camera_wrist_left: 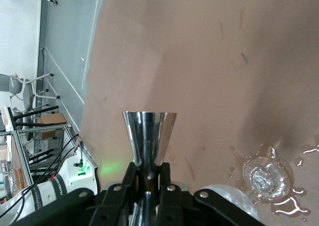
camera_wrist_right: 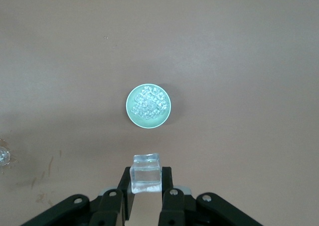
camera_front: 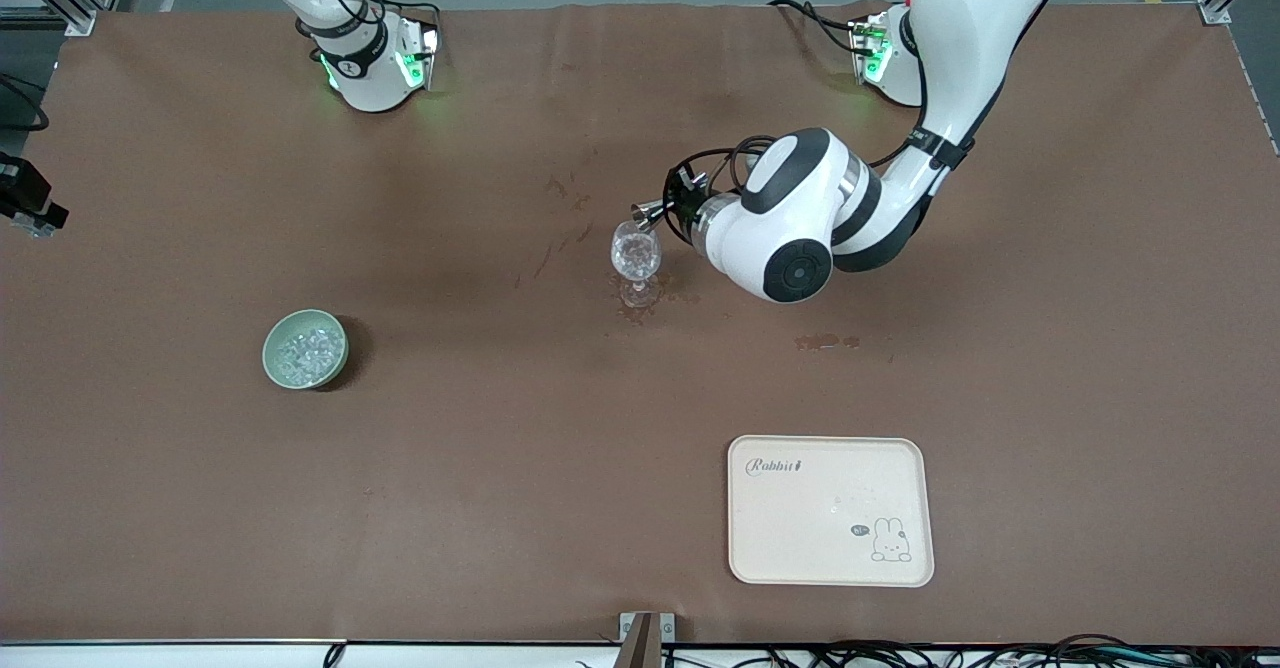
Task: Pour wine and add ice with both arms
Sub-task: 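Tilt the jigger over the wine glass with the left gripper to pour, then move the left gripper to the tray while the right gripper carries ice to the glass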
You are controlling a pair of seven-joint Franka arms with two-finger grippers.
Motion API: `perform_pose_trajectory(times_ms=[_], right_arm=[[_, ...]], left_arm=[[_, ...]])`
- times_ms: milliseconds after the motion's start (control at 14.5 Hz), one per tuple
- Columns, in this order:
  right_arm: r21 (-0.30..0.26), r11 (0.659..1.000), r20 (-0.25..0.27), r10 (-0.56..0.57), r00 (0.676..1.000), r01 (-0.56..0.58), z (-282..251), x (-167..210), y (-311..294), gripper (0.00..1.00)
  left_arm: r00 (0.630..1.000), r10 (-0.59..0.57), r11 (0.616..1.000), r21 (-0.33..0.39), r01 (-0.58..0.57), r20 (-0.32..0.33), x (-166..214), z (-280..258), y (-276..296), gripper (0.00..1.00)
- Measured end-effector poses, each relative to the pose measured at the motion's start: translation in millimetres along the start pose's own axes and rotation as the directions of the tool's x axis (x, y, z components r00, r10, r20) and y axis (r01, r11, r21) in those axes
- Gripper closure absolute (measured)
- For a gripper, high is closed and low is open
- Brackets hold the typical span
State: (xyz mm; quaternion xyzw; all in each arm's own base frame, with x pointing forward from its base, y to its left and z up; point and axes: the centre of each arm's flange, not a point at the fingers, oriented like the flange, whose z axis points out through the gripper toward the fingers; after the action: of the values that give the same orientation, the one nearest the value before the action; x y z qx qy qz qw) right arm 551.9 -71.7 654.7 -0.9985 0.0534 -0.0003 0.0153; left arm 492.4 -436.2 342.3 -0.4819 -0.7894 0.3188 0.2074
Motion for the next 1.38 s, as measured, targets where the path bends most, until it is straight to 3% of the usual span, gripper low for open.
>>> perform_pose_trajectory(times_ms=[207, 483, 759, 1034, 1241, 1379], right_arm=[[0.0, 1.0, 0.0, 0.0, 1.0, 0.0, 0.0, 0.0, 0.0, 0.74], [0.0, 1.0, 0.0, 0.0, 1.0, 0.0, 0.0, 0.0, -0.1, 0.74], [0.001, 1.0, 0.0, -0.002, 1.0, 0.002, 0.1, 0.0, -1.0, 0.74], [0.01, 1.0, 0.017, 0.013, 1.0, -0.013, 2.2, -1.8, -31.5, 0.74], [0.012, 0.999, 0.029, 0.037, 0.999, -0.037, 5.0, -11.4, -114.4, 0.74], [0.011, 0.998, 0.035, 0.06, 0.998, -0.06, 6.8, -27.6, -179.1, 0.74]], left_arm=[[1.0, -0.006, 1.0, 0.009, 0.007, -0.015, 1.7, -1.2, -1.5, 0.79], [1.0, 0.009, 1.0, 0.001, -0.009, 0.018, -0.1, -18.3, 5.0, 0.79], [0.983, 0.168, 0.986, -0.026, -0.167, 0.079, 11.1, -55.2, 32.2, 0.79], [0.912, 0.374, 0.922, -0.176, -0.345, 0.167, 45.0, -139.5, 73.3, 0.79], [0.827, 0.507, 0.834, -0.382, -0.399, 0.244, 89.9, -205.8, 128.9, 0.79], [0.789, 0.554, 0.782, -0.493, -0.382, 0.267, 113.5, -228.2, 168.0, 0.79]])
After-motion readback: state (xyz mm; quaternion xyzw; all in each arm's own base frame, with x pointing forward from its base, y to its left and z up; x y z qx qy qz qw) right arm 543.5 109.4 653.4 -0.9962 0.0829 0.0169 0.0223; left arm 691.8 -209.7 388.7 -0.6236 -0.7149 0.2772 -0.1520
